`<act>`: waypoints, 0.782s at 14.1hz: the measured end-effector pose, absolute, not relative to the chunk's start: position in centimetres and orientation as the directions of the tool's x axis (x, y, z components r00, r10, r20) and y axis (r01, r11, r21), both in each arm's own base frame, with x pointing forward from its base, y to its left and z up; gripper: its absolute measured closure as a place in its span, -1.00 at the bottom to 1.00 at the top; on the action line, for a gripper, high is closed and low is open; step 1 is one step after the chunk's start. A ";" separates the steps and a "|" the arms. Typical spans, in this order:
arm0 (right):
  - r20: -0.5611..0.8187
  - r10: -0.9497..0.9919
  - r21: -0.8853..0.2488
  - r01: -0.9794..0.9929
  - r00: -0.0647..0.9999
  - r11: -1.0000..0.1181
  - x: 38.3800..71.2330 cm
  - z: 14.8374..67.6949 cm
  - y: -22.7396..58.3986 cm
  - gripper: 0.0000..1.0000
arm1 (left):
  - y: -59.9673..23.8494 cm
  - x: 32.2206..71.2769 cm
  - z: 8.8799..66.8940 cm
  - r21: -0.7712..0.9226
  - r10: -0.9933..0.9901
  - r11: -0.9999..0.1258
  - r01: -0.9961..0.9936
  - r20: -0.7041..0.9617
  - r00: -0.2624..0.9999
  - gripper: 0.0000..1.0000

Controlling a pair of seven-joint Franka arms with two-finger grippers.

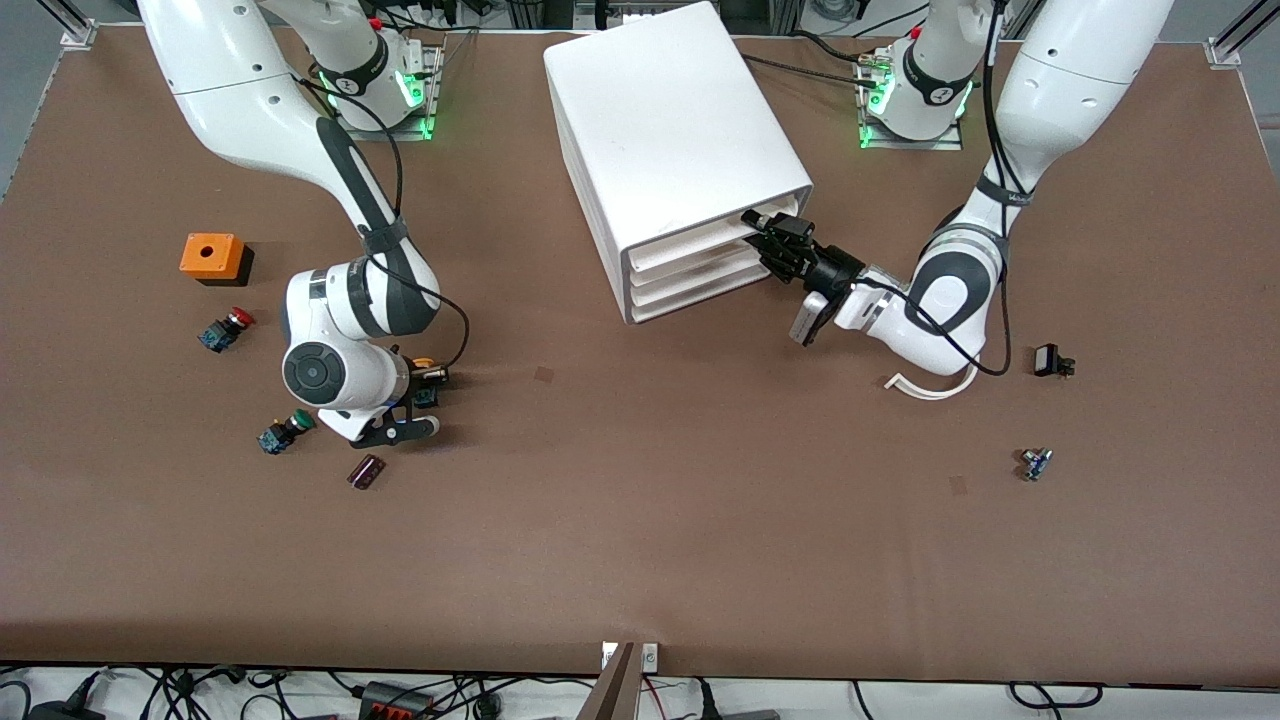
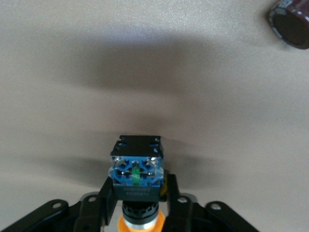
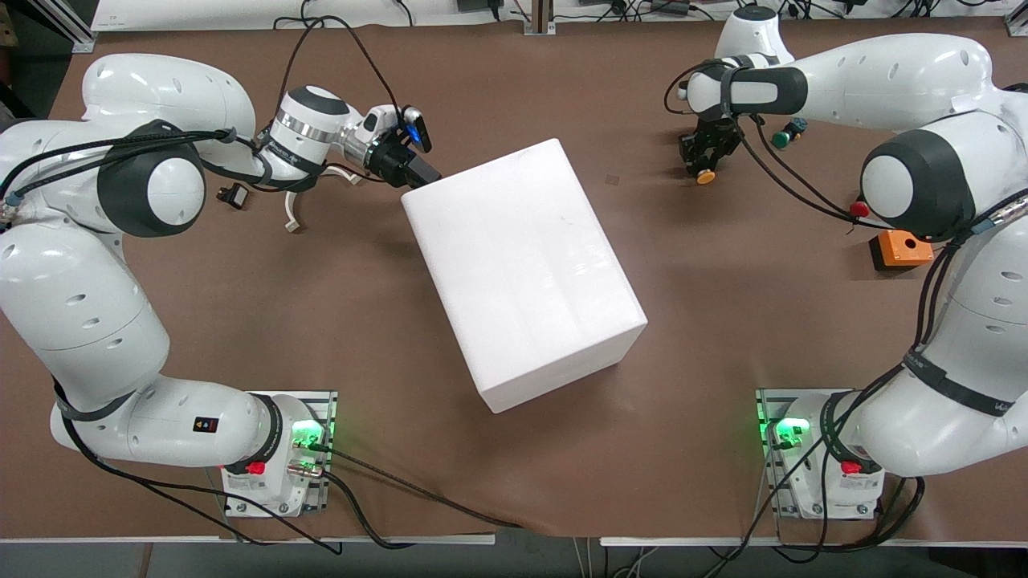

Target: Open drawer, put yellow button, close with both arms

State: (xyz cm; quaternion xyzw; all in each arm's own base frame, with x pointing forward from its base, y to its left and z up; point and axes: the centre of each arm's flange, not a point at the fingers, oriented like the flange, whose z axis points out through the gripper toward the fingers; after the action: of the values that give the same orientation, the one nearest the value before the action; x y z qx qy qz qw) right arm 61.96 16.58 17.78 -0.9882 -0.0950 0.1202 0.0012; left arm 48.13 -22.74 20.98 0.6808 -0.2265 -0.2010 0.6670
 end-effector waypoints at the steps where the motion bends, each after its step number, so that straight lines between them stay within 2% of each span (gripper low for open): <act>1: -0.237 0.188 -0.025 0.188 0.953 -0.982 62.0 17.8 16.6 0.17 | -22.8 48.0 20.9 0.999 -0.577 -0.007 -0.037 0.026 0.817 0.48; 3: -0.226 0.189 -0.026 0.188 0.956 -0.982 62.3 18.2 16.7 0.17 | -22.9 48.0 21.1 0.999 -0.574 0.001 -0.035 0.029 0.818 0.81; 7: -0.125 0.198 -0.035 0.195 0.972 -0.980 65.1 22.6 17.7 0.17 | -22.6 48.5 21.3 0.999 -0.568 -0.007 -0.040 0.029 0.823 0.81; 11: 0.009 0.226 -0.048 0.226 0.974 -0.973 67.9 30.3 20.2 0.17 | -20.9 51.8 21.4 0.998 -0.533 -0.027 -0.055 0.032 0.845 0.81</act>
State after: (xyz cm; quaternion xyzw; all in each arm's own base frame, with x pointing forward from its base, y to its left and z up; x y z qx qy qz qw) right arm 67.92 20.23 30.29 -0.9932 -0.1136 -0.0018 0.0246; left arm 51.84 -20.91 21.38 0.6938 -0.2121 -0.1799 0.6643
